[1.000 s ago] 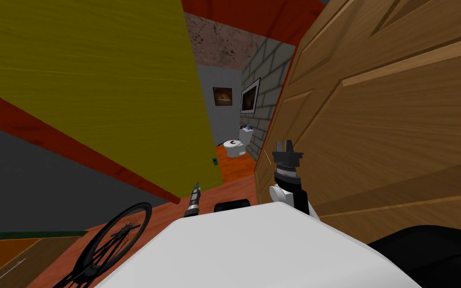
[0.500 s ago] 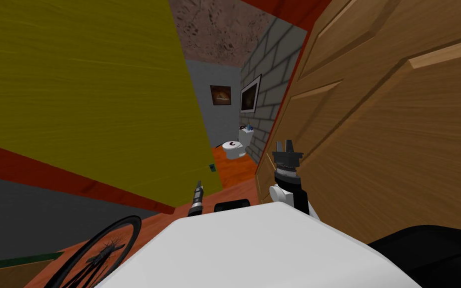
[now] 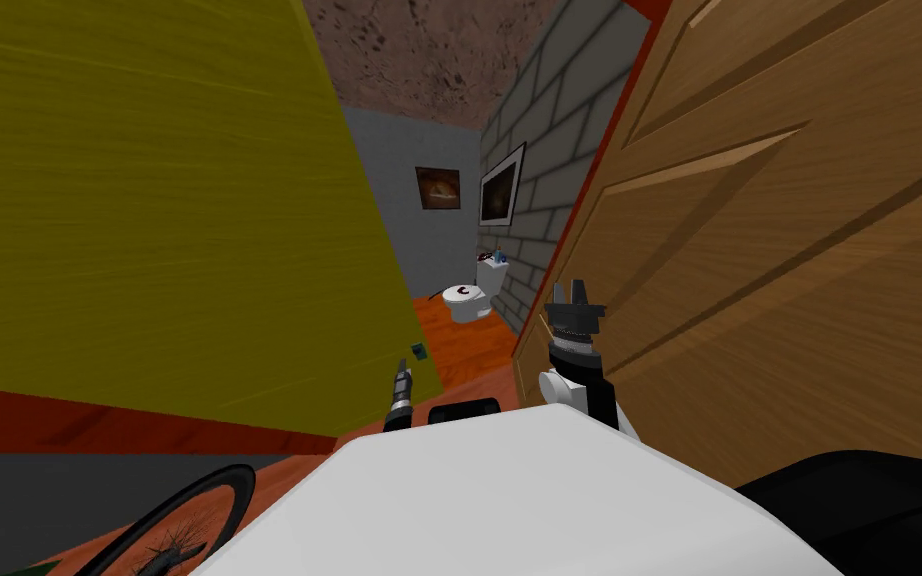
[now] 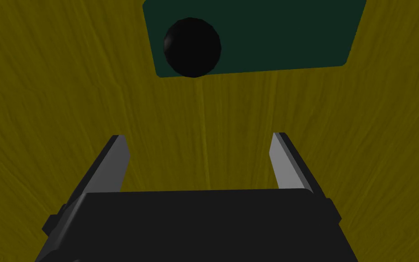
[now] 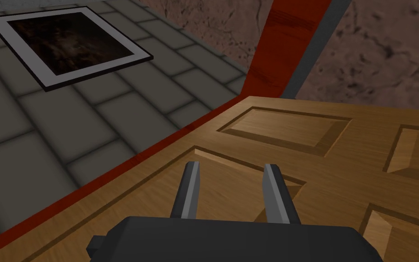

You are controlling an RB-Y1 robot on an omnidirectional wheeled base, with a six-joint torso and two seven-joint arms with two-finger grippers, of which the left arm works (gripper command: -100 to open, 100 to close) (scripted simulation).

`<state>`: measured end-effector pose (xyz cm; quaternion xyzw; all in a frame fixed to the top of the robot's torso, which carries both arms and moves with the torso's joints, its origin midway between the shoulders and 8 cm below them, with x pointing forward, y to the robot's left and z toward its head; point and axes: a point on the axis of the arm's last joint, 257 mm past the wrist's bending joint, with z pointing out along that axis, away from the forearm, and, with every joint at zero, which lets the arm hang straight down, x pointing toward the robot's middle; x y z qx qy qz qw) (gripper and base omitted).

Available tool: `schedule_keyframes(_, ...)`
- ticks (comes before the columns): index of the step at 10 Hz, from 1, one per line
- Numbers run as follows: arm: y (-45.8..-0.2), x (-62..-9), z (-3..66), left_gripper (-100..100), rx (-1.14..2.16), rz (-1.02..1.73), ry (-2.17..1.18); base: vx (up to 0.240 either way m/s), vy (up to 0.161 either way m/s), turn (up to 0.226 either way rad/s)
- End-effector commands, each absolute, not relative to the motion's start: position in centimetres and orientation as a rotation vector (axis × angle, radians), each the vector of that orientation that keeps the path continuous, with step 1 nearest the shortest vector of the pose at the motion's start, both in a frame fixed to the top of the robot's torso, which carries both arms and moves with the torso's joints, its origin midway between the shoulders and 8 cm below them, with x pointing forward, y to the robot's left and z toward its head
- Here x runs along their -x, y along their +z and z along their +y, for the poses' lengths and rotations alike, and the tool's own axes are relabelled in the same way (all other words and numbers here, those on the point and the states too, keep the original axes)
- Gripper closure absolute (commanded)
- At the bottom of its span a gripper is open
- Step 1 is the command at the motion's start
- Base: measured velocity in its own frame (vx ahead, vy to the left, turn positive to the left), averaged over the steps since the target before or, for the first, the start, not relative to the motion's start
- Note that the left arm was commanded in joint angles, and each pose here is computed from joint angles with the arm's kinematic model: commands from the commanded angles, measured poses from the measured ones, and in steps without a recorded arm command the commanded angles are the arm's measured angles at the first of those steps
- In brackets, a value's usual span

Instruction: Pull the door open

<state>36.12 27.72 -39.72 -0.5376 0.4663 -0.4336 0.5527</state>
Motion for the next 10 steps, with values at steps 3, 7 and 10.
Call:
schedule_keyframes(3, -39.21, -36.58, 26.25, -100, 1.296, 1.067, -1.046, 0.205, -0.021, -0.033)
schedule_keyframes(7, -39.22, -36.53, 26.46, 100, 1.292, 1.073, -1.043, -0.002, -0.002, -0.003)
schedule_keyframes(10, -39.22, -36.53, 26.46, 100, 1.292, 1.073, -1.043, 0.0, 0.0, 0.0)
